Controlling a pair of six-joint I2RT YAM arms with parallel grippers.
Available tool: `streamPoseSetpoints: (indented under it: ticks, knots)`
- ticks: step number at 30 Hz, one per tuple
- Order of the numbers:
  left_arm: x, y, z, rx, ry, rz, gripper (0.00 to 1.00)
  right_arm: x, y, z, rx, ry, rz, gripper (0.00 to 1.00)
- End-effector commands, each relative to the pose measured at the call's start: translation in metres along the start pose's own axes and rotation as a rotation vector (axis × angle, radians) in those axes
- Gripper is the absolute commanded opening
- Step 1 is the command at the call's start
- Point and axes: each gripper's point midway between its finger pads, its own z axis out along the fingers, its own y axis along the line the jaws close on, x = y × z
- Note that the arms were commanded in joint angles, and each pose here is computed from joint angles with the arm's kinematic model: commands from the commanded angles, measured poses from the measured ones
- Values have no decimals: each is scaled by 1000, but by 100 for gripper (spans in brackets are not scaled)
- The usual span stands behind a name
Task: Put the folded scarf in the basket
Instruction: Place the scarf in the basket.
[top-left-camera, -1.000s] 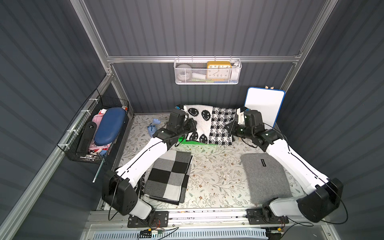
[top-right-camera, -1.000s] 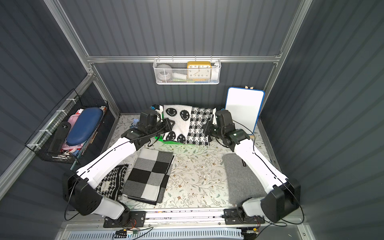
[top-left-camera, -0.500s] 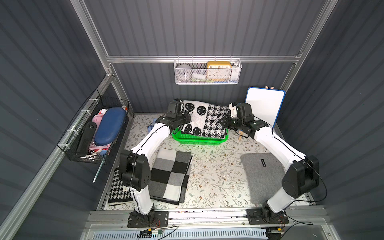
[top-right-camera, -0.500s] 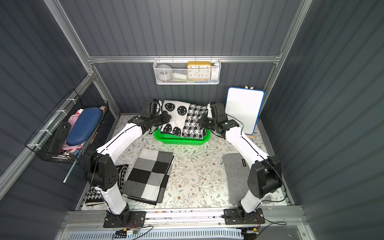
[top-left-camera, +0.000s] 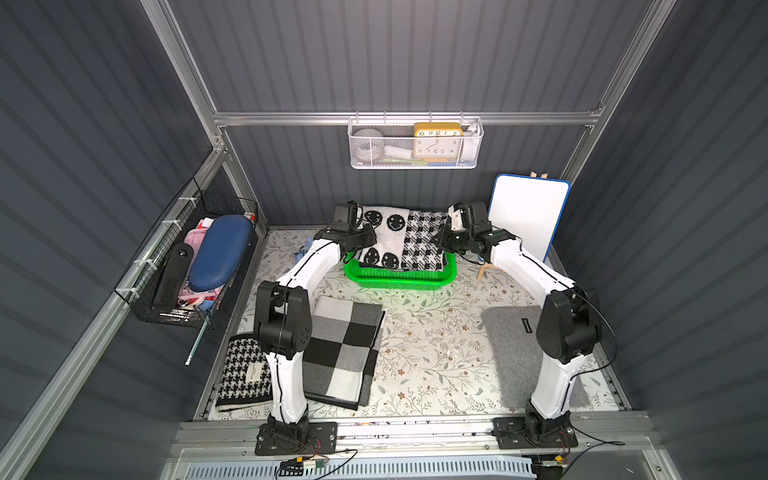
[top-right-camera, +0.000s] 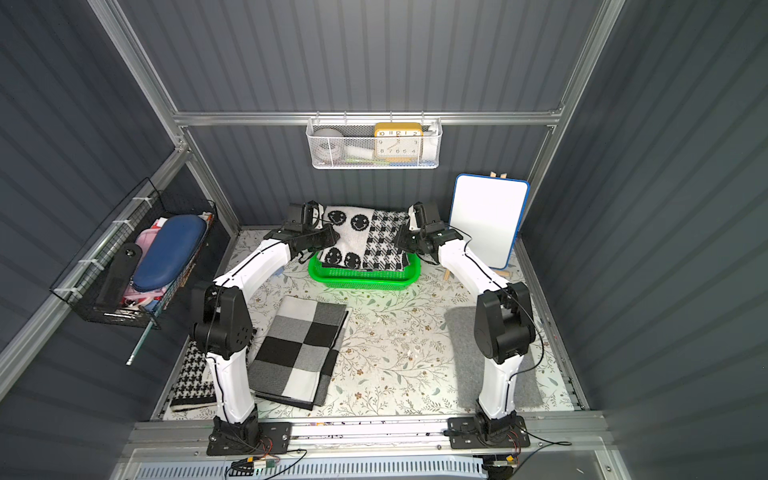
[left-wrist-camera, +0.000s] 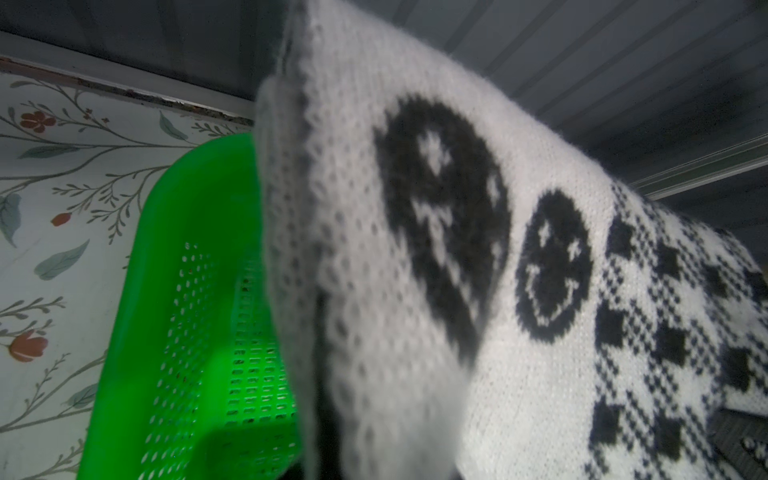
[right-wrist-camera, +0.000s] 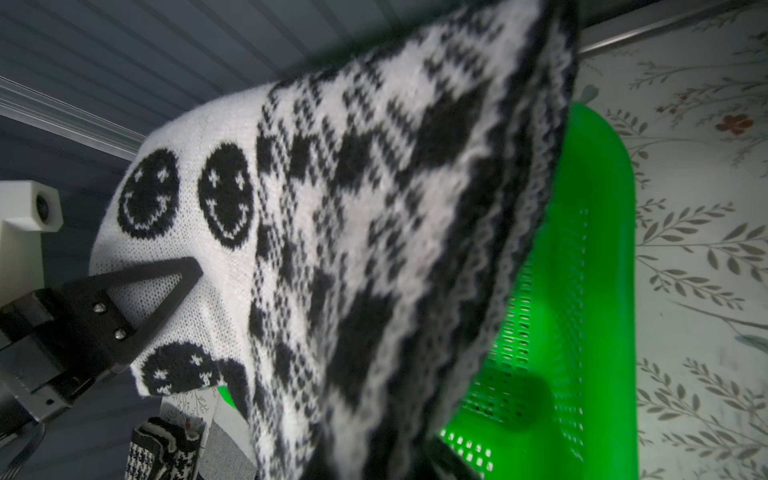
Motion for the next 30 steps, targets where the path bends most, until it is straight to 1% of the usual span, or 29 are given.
streamPoseSetpoints:
  ticks: [1,7,10,14,16,17,19,20,21,22,23,24,26,28,30]
  knots:
    - [-8,8,13,21,-19,50,0,-2,-7,3,31,8,-26,0]
    - [11,21,39,24,32,46,0,9,-31,20,110,36,-21,0]
    - [19,31,46,-7,42,38,0,16,-41,34,128,60,-7,0]
    - [22,37,50,-22,45,34,0,18,-49,47,152,78,-1,0]
    - [23,36,51,-13,47,27,3,18,-51,50,163,84,5,3]
    - [22,35,52,-7,45,27,6,18,-51,51,163,85,7,4]
    - [22,32,52,10,45,28,17,19,-51,52,165,87,11,10]
    - [22,31,52,19,48,28,23,19,-51,52,163,88,12,13]
    - [22,30,51,24,50,28,33,19,-51,51,166,91,12,17]
    - [22,28,50,29,51,29,43,17,-50,49,166,88,13,20]
    - [22,28,49,27,49,31,62,17,-49,48,166,88,11,28]
    - [21,28,46,25,45,31,77,16,-48,47,166,89,6,34]
    - [16,24,40,26,37,36,89,12,-43,43,157,78,4,44]
    - [5,13,27,52,14,44,99,16,-41,37,159,100,8,48]
    - [-8,-4,12,99,-13,55,99,14,-35,31,153,97,3,54]
